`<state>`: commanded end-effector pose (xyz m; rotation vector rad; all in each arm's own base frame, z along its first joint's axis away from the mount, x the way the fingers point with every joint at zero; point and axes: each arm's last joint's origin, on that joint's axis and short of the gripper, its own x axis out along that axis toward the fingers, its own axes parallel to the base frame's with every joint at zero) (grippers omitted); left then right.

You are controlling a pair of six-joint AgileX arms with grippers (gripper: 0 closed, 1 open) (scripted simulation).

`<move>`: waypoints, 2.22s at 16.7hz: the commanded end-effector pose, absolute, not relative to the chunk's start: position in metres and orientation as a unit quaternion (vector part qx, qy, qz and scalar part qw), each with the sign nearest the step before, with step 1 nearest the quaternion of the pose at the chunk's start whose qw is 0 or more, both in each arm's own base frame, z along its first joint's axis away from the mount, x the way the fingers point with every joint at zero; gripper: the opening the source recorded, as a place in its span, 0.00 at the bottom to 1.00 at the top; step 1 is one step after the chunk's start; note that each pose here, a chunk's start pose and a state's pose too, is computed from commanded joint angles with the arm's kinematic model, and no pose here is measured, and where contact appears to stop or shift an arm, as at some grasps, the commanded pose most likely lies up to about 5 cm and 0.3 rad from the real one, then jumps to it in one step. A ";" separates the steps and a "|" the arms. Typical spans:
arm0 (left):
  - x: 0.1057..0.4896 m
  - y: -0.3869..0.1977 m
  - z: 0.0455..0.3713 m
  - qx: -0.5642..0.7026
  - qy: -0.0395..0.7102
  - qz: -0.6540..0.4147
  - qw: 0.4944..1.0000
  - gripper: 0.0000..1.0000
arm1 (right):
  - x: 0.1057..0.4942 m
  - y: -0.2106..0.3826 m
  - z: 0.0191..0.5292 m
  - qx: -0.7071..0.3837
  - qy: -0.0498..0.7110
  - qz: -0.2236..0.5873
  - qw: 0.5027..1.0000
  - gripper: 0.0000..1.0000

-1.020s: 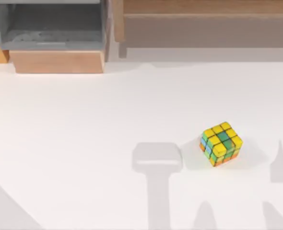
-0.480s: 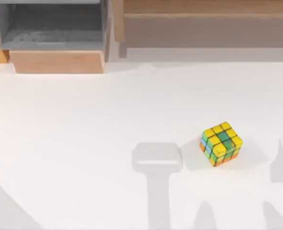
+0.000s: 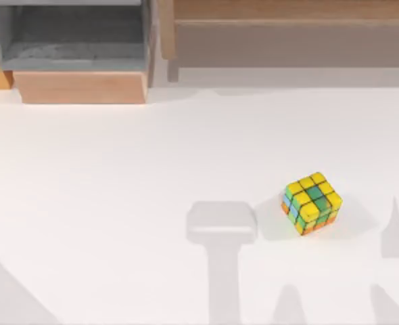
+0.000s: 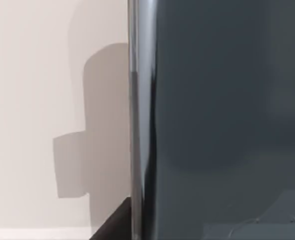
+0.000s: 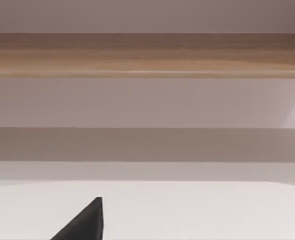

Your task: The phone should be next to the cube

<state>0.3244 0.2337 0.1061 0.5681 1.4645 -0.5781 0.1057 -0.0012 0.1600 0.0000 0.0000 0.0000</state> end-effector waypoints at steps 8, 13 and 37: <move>0.322 0.233 0.122 0.249 0.650 -0.255 0.671 0.00 | 0.106 -0.001 0.160 0.000 0.000 0.000 1.000 1.00; 0.322 0.233 0.134 0.249 0.650 -0.255 0.671 0.00 | 0.106 -0.001 0.160 0.000 0.000 0.000 1.000 1.00; 0.420 -0.029 0.206 0.134 0.640 -0.124 0.747 0.00 | 0.106 -0.001 0.160 0.000 0.000 0.000 1.000 1.00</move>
